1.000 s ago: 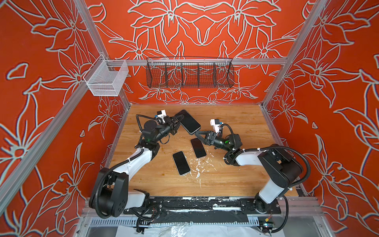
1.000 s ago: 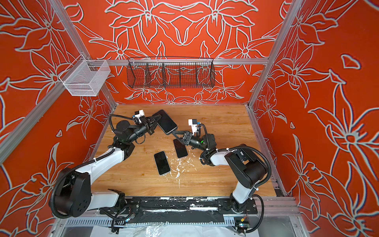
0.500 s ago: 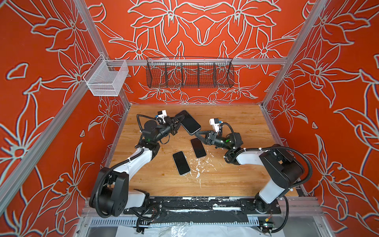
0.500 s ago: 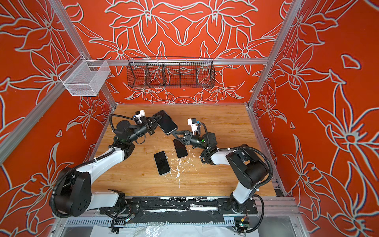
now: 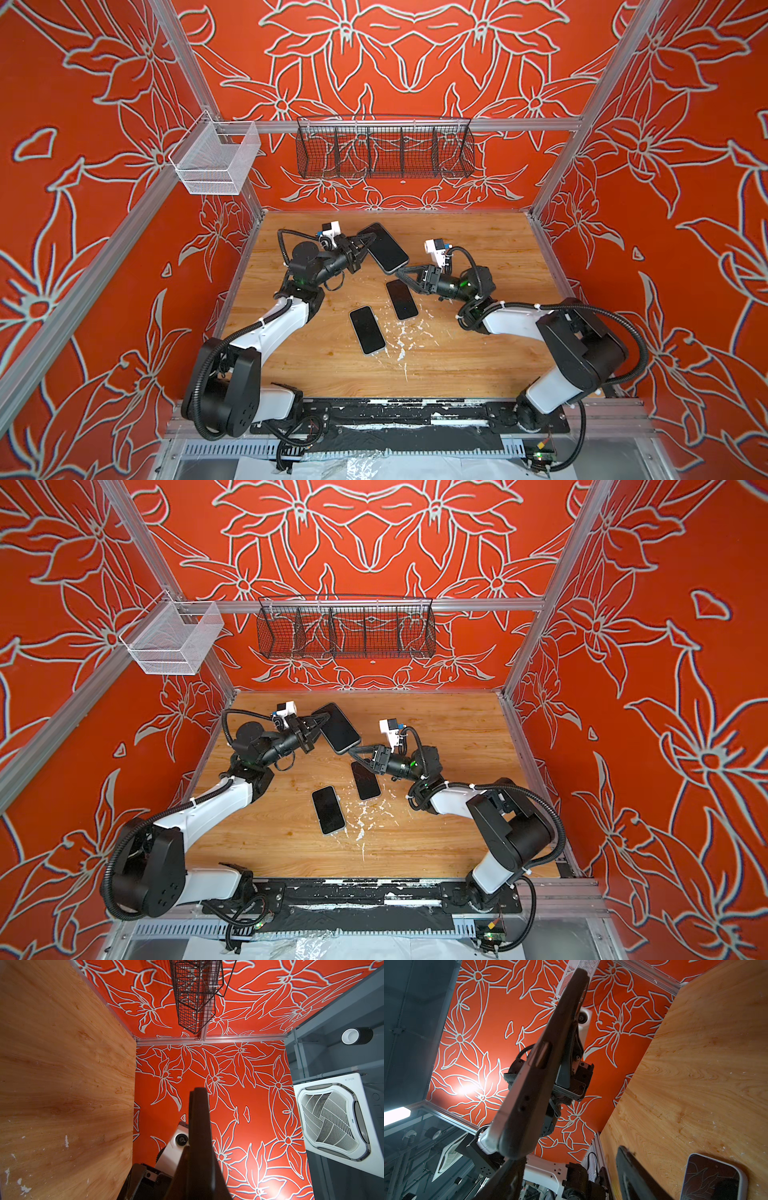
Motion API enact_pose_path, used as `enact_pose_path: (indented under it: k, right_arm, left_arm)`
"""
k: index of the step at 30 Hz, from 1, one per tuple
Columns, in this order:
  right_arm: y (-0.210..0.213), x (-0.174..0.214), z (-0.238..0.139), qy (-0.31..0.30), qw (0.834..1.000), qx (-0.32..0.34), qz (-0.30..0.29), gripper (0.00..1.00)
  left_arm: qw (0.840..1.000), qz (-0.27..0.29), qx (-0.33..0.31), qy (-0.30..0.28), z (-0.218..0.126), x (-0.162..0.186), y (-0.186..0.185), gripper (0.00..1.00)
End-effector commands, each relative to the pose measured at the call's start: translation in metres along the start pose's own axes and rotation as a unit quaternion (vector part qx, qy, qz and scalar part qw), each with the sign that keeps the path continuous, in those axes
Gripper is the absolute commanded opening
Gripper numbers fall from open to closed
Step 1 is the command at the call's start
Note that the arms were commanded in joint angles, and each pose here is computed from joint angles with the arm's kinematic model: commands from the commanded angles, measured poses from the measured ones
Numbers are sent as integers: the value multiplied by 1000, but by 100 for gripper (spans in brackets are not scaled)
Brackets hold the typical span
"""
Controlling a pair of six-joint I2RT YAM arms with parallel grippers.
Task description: Take the phone out of the phone case
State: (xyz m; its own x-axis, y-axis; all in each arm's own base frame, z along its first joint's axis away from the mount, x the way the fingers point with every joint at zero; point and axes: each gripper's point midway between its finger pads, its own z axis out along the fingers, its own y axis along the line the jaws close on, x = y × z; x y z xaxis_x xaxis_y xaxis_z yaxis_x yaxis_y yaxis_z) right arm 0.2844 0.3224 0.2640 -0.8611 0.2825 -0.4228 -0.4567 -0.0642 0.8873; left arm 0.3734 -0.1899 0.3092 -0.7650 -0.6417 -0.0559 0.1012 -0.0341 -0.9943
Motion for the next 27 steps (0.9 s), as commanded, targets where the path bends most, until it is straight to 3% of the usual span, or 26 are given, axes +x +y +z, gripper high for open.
enact_pose_path:
  k: [1, 27]
  right_arm:
    - [17, -2, 3, 11, 1000, -19, -23, 70]
    - [27, 6, -5, 40, 998, 7, -54, 70]
  left_arm:
    - [999, 24, 35, 32, 6, 13, -28, 0]
    - [999, 28, 28, 25, 8, 5, -20, 0]
